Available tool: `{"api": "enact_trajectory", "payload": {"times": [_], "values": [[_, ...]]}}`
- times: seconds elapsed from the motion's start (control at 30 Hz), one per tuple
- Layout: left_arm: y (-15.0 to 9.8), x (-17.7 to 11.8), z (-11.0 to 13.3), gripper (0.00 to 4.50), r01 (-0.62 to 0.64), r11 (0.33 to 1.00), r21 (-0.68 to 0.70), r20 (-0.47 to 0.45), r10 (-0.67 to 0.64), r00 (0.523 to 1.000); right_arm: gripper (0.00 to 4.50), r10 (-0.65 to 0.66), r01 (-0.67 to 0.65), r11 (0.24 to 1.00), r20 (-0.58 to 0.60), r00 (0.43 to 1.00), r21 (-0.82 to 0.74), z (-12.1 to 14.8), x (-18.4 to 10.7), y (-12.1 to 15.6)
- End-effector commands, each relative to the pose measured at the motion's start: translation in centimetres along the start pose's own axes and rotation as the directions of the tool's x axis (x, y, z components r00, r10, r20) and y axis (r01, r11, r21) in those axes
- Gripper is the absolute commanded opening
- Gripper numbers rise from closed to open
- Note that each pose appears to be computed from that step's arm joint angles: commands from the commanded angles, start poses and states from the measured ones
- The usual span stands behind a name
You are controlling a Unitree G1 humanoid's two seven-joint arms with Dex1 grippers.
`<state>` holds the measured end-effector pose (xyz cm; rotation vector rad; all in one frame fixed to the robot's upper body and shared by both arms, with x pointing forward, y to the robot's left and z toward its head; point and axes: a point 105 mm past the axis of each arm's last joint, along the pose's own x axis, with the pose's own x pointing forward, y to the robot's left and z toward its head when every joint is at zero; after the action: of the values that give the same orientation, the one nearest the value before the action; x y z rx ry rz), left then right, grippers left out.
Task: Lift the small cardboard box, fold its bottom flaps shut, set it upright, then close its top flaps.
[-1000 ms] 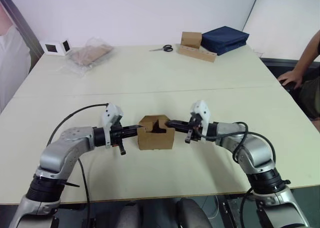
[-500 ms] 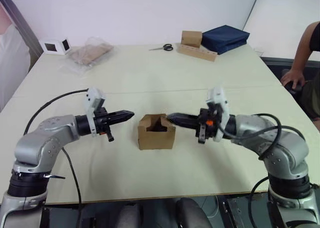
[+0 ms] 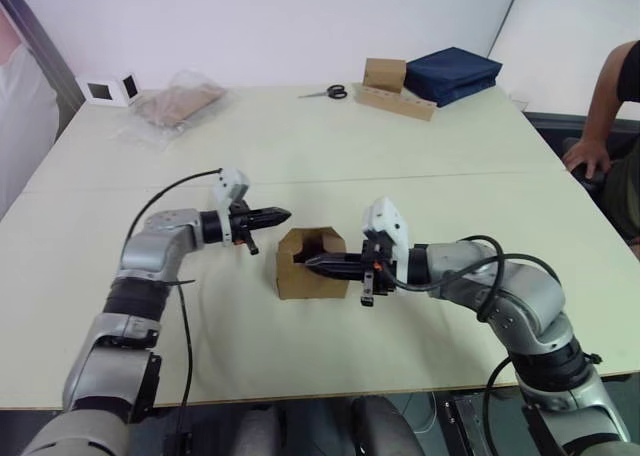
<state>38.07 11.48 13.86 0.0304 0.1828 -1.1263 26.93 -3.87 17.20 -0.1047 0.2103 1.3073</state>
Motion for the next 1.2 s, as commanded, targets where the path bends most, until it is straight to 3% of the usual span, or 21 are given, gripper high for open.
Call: {"api": "enact_trajectory", "payload": {"times": [0.03,0.3,0.67,1.2], "values": [[-0.3,1.1,0.6,0.02,0.066,0.995,0.071,-0.005,-0.066,0.998,0.00,0.012,-0.011,0.999,0.022,1.000,-0.044,0.8,0.3,0.1],[-1.5,1.9,0.6,0.02,0.174,0.979,0.103,-0.005,-0.175,0.985,0.00,-0.014,0.014,1.000,0.000,1.000,-0.028,-0.1,1.1,-0.7],[-2.5,1.9,-0.2,0.02,0.229,0.964,0.131,-0.031,-0.227,0.973,0.00,-0.029,0.029,1.000,-0.031,0.999,0.007,-1.7,1.6,-1.4],[-1.6,0.8,0.3,0.02,0.164,0.974,0.157,-0.017,-0.163,0.986,0.00,-0.059,0.062,0.998,-0.127,0.990,0.024,-4.6,2.2,-2.2]]}}
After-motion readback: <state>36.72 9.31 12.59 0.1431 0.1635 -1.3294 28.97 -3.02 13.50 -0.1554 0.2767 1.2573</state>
